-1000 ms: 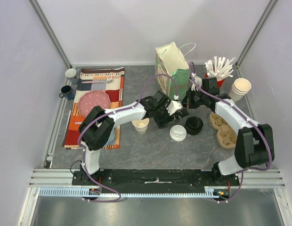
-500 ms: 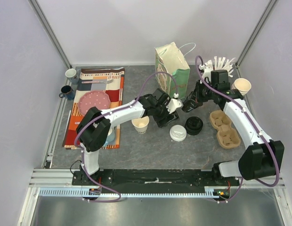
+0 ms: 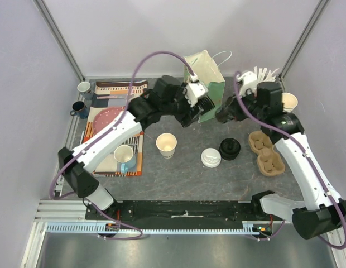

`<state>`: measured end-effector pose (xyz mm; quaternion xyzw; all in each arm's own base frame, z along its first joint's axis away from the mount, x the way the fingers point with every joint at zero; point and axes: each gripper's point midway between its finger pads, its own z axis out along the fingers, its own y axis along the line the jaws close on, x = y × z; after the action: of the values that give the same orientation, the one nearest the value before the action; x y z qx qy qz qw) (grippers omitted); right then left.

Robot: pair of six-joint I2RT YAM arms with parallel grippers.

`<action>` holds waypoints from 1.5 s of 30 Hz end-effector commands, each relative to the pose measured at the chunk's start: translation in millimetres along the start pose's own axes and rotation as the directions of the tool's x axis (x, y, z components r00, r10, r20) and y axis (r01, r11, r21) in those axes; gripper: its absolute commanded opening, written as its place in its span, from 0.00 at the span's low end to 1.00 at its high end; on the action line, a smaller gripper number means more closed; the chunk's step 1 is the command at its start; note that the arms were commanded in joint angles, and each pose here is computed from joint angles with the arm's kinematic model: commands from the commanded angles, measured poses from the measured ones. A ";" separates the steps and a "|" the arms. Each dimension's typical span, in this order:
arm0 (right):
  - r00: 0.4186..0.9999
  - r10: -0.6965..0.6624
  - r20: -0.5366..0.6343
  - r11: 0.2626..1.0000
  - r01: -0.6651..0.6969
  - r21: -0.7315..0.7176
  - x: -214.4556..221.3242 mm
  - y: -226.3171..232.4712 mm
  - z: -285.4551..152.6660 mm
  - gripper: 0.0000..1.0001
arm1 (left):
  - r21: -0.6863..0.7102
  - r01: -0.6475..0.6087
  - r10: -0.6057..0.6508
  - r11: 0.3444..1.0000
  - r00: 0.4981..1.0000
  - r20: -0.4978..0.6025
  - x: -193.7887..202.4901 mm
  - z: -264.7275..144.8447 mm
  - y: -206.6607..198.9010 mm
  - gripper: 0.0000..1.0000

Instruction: Pack the takeout coffee

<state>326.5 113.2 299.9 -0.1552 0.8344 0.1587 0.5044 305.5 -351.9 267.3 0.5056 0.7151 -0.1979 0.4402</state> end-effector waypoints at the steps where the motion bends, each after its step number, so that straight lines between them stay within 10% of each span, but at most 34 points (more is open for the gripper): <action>1: 0.969 -0.244 -0.021 0.959 0.239 -0.151 14.7 59.6 1.2 0.00 | -0.096 0.119 -0.103 0.988 0.982 0.156 -48.5 -73.2 40.9 0.02; 13: 0.828 -0.557 0.065 0.759 0.539 -0.366 97.8 157.3 8.7 0.00 | -0.268 0.265 -0.178 0.926 0.934 0.310 -46.6 -184.5 119.1 0.02; 19: 0.710 -0.700 0.084 0.649 0.680 -0.341 142.5 207.2 12.1 0.00 | -0.227 0.289 -0.209 0.930 0.924 0.321 -44.3 -186.2 115.9 0.02; 37: 0.662 -0.747 0.053 0.571 0.681 -0.459 212.6 239.2 41.5 0.00 | -0.171 0.268 -0.206 0.948 0.927 0.313 -42.6 -179.5 107.3 0.02; 45: 0.640 -0.768 0.017 0.545 0.668 -0.506 219.6 238.5 34.7 0.52 | -0.117 0.265 -0.217 0.957 0.924 0.314 -43.2 -175.3 99.0 0.02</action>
<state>160.7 317.2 105.0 -0.6124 0.6844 0.1053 0.3814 332.3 -200.8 403.7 0.3359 0.7254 -0.2391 0.5513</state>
